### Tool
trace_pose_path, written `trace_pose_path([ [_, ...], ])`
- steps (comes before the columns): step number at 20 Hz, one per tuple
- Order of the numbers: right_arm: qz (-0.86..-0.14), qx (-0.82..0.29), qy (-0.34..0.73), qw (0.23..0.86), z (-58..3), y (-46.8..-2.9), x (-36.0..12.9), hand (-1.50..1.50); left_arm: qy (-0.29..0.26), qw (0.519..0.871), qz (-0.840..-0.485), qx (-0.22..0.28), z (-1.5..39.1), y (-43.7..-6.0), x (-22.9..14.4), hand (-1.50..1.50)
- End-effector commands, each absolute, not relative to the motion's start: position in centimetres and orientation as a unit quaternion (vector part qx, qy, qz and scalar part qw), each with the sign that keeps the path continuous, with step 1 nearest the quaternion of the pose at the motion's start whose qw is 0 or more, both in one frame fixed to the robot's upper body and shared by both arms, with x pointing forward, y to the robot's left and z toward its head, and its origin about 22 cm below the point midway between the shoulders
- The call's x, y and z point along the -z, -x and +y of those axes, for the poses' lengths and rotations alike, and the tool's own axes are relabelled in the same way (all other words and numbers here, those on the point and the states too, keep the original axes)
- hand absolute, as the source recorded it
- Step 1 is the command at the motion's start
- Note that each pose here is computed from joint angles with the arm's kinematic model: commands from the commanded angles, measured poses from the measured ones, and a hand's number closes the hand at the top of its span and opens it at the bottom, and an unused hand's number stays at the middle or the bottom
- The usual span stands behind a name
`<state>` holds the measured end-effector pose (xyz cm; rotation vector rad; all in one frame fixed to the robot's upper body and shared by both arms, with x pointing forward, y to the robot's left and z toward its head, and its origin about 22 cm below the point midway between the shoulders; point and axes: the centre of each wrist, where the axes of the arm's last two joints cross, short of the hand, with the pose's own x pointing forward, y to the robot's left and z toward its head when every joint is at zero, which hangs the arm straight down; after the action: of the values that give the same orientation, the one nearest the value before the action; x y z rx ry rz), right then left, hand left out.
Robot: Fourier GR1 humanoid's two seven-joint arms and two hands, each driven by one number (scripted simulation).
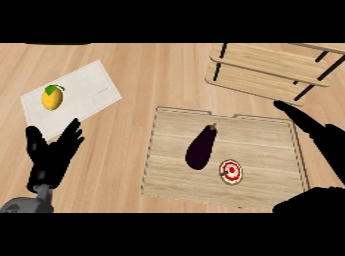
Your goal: Pick the cupcake from the tray and place it in the tiered shelf
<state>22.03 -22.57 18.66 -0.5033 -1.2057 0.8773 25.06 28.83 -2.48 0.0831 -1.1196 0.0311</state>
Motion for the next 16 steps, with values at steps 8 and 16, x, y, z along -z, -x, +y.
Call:
trace_pose_path([
  [8,-0.456,-0.446,0.276,0.719,-15.2,-23.2,-16.7,-1.5,-0.053,0.852,-0.52,-0.012,28.9,-25.3,3.1,0.0],
  [16,-0.419,-0.452,0.306,0.726,-13.8,-22.4,-14.0,-1.5,-0.055,0.846,-0.53,-0.027,29.5,-25.6,2.7,0.0],
])
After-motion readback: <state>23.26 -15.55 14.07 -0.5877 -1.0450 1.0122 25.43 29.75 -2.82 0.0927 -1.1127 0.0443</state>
